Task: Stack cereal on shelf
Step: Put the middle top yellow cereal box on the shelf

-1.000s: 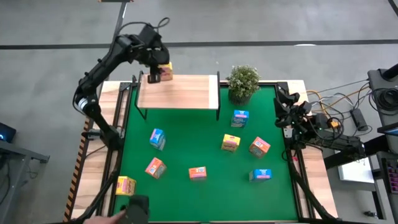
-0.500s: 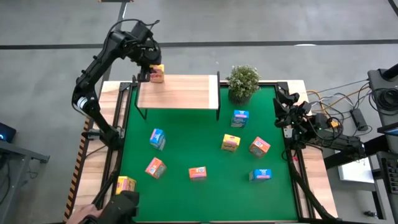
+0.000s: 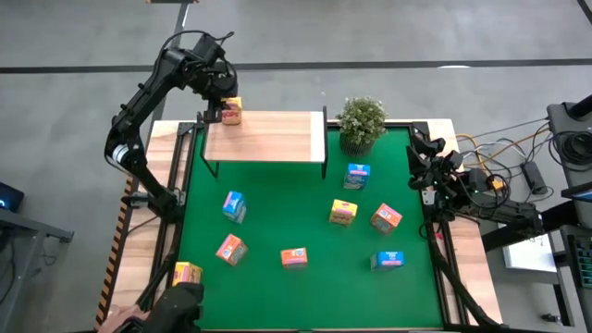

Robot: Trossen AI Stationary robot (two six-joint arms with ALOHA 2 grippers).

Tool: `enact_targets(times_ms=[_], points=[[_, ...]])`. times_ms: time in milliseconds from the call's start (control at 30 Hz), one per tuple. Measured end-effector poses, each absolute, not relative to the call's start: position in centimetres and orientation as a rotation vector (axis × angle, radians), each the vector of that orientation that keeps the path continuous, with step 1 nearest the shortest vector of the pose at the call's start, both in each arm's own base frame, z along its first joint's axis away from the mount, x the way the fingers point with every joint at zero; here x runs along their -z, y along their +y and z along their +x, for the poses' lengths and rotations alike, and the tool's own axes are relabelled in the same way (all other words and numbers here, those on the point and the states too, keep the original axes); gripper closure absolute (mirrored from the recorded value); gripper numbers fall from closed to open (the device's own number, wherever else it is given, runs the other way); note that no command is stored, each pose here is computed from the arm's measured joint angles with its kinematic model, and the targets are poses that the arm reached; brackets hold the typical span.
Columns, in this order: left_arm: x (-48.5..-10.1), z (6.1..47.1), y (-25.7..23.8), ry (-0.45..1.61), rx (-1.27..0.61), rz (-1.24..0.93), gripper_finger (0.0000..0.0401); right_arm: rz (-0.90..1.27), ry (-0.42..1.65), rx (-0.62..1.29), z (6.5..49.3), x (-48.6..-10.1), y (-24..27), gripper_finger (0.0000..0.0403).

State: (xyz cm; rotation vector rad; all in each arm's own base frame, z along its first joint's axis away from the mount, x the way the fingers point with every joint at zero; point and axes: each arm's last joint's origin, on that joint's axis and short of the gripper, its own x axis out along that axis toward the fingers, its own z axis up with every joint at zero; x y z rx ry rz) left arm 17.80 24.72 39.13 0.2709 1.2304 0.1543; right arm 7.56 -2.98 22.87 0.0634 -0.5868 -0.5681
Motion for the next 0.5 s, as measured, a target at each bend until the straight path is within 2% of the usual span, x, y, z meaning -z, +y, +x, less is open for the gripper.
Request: enact_targets(times_ms=[300,500], points=[[-39.70,17.35,24.09,1.210,-0.192,0.267,0.0284,0.065,-0.589,0.567,7.55,-22.88,-2.97,0.0179],[-39.26,17.18,23.83,1.214,-0.191,0.268,0.0257,0.066,-0.591,0.567,7.54,-22.89,-2.97,0.0179]])
